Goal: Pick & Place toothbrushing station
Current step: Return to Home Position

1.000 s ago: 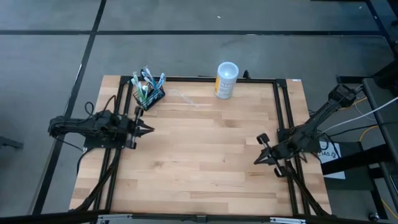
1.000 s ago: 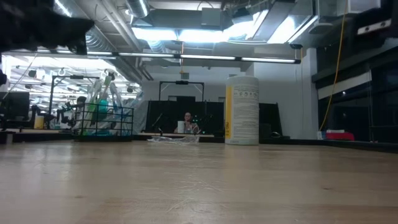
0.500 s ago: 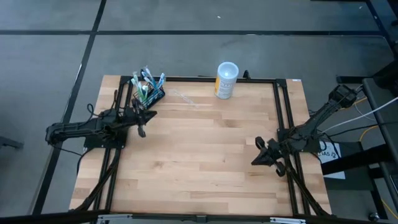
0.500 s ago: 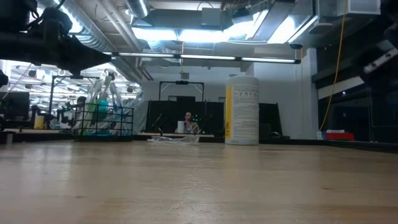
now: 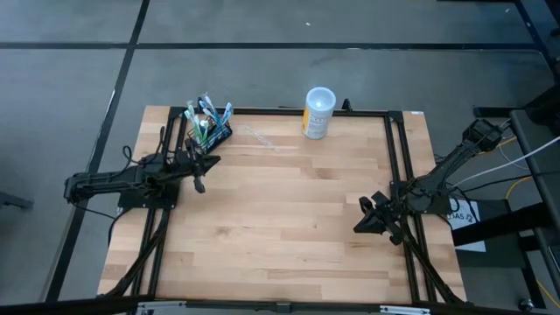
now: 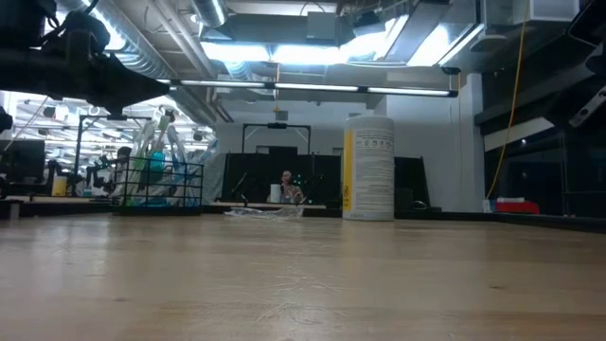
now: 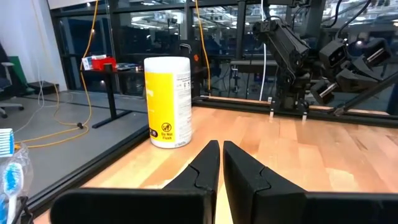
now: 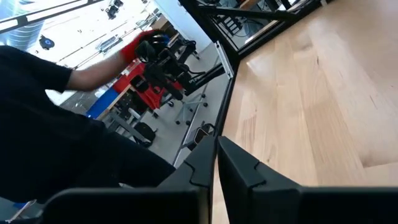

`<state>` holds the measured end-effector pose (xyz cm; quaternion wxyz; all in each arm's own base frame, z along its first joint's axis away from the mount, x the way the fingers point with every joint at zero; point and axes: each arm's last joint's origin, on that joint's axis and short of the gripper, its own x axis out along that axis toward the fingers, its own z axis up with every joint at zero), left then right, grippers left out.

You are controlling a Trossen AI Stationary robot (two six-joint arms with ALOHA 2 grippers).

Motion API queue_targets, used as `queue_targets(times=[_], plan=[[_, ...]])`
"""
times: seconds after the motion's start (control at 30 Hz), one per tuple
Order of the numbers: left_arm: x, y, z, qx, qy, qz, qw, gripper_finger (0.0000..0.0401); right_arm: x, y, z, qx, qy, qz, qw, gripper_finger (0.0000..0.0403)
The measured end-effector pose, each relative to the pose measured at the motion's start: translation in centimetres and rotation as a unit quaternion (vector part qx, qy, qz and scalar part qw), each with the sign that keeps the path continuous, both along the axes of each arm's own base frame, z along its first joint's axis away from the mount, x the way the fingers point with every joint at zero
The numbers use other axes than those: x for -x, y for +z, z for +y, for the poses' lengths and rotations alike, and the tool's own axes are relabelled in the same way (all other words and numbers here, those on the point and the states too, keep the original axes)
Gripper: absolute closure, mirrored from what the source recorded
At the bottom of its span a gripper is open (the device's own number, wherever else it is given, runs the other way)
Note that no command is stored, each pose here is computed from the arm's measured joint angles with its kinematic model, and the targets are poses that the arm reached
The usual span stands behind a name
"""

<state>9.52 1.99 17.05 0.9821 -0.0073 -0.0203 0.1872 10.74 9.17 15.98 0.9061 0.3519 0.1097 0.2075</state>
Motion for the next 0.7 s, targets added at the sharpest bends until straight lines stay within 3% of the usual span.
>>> queue_targets(times=[0.2,0.33,0.5,0.7], plan=[[0.1,0.1,0.0,-0.001,0.000,-0.005,1.000,0.0382,-0.1,-0.2,-0.3,0.011,-0.002,0.010,1.000,0.0378],[0.1,0.1,-0.1,-0.001,-0.004,-0.011,1.000,0.0382,-0.7,-1.4,-1.9,0.049,-0.026,0.070,0.996,0.0378],[0.0,0.1,-0.2,-0.001,-0.012,-0.010,1.000,0.0380,-1.1,-2.1,-4.5,0.059,-0.095,0.116,0.987,0.0378],[0.0,0.1,-0.4,-0.001,-0.025,-0.010,1.000,0.0379,-1.2,-1.5,-6.3,0.039,-0.161,0.094,0.982,0.0378]])
